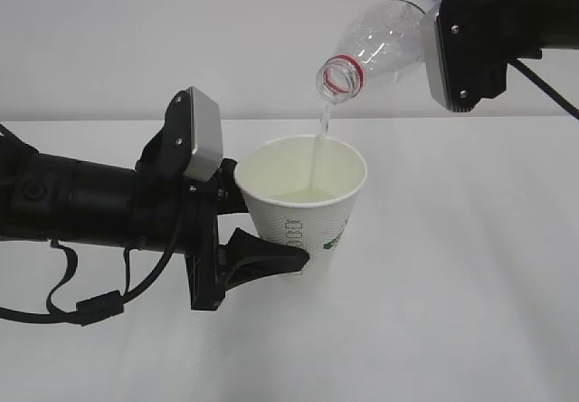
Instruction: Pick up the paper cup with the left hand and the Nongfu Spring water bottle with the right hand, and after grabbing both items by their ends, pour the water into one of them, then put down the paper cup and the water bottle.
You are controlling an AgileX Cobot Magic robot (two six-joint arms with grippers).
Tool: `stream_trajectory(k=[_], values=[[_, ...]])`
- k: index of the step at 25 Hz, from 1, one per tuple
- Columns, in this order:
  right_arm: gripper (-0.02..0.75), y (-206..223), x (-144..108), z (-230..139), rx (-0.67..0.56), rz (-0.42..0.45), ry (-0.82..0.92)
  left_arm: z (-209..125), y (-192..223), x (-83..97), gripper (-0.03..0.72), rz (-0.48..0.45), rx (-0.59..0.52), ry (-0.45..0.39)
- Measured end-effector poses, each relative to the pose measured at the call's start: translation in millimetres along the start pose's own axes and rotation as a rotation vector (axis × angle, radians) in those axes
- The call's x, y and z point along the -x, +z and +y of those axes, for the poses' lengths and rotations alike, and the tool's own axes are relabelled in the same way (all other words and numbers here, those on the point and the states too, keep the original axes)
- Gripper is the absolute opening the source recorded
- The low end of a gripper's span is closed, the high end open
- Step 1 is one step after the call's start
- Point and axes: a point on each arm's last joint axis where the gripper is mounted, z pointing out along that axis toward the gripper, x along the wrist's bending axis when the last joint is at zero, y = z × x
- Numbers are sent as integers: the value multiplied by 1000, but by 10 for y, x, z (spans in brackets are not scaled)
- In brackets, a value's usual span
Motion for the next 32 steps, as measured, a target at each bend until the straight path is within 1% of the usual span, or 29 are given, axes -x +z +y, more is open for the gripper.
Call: stream_trajectory(k=[32], values=[[522, 0, 0, 0, 0, 0, -2, -1, 0, 1, 489, -1, -1, 1]])
